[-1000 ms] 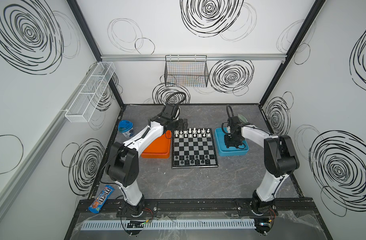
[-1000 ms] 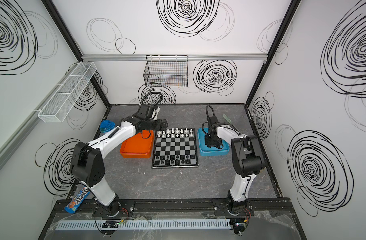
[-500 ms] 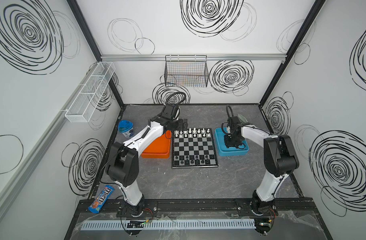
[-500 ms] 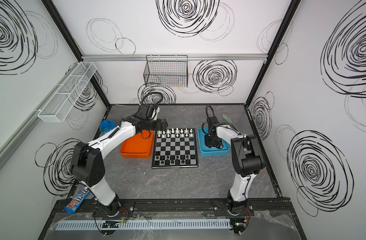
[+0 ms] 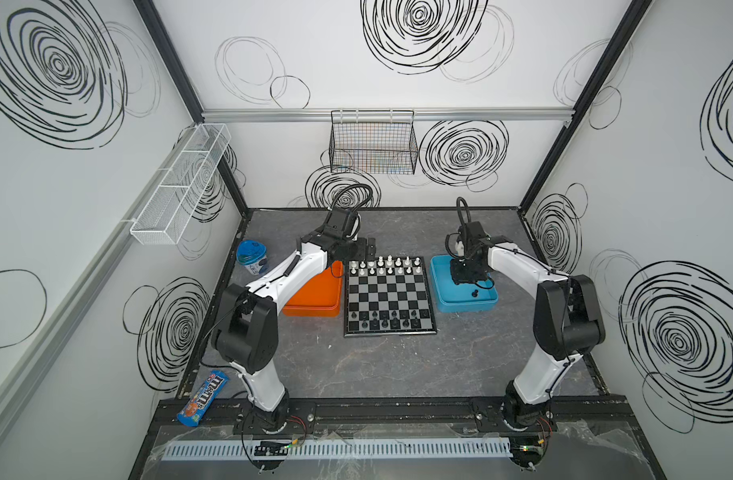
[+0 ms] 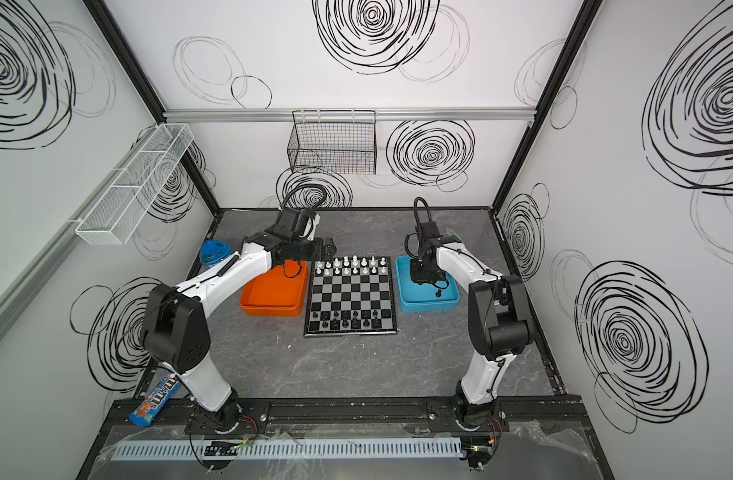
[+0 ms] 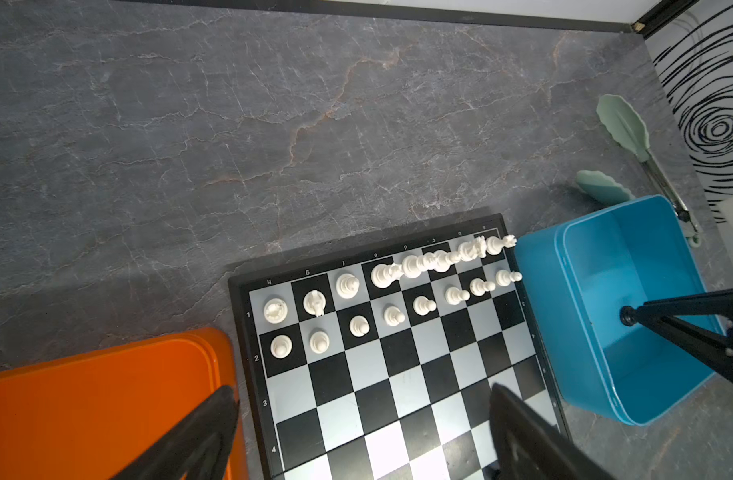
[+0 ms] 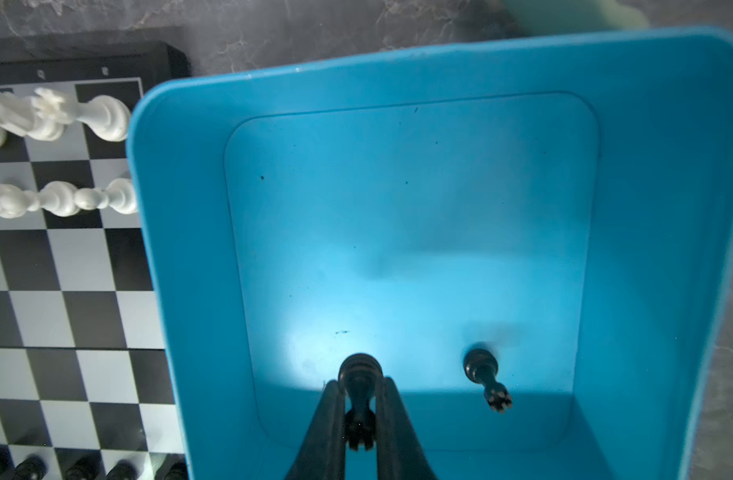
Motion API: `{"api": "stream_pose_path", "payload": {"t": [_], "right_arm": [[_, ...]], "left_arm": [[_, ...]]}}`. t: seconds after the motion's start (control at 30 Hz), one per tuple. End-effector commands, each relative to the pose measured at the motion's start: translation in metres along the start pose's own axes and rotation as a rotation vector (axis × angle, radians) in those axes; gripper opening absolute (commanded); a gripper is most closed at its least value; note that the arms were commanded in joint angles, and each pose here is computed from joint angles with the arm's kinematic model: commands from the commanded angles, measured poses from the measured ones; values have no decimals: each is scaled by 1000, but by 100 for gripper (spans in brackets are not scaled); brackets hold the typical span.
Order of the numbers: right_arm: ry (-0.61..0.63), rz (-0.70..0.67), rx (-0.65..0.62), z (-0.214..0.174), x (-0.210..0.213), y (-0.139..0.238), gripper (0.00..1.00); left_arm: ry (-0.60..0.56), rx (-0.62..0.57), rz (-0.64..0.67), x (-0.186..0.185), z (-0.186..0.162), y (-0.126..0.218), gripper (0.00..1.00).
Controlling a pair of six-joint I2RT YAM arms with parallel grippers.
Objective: Set up the chess pieces on the board
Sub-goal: 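Close the right gripper on the black piece, then lift the black piece and carry it over the black back row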
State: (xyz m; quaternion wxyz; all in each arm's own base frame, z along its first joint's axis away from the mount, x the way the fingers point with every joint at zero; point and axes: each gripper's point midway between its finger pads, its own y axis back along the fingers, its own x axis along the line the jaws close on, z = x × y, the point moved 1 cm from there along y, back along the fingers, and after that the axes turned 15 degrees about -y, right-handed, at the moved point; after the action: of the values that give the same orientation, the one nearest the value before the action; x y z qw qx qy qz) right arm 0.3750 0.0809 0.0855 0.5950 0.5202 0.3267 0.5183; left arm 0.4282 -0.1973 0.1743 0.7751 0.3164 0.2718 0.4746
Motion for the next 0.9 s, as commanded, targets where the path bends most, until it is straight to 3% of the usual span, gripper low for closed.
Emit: {"api": "stream_pose_path", "payload": {"t": [0.0,0.5,0.87], "right_arm": [[17,-2,-14,3,0,19,15],[110,6,-30,-6,21,46,15],[225,76,3,-73,67,65,17]], "left_arm": [[17,-46,-2,6,9,5,97],[72,-69,4,29,13,11,97],[79,-83,17,34,15,17,97]]}}
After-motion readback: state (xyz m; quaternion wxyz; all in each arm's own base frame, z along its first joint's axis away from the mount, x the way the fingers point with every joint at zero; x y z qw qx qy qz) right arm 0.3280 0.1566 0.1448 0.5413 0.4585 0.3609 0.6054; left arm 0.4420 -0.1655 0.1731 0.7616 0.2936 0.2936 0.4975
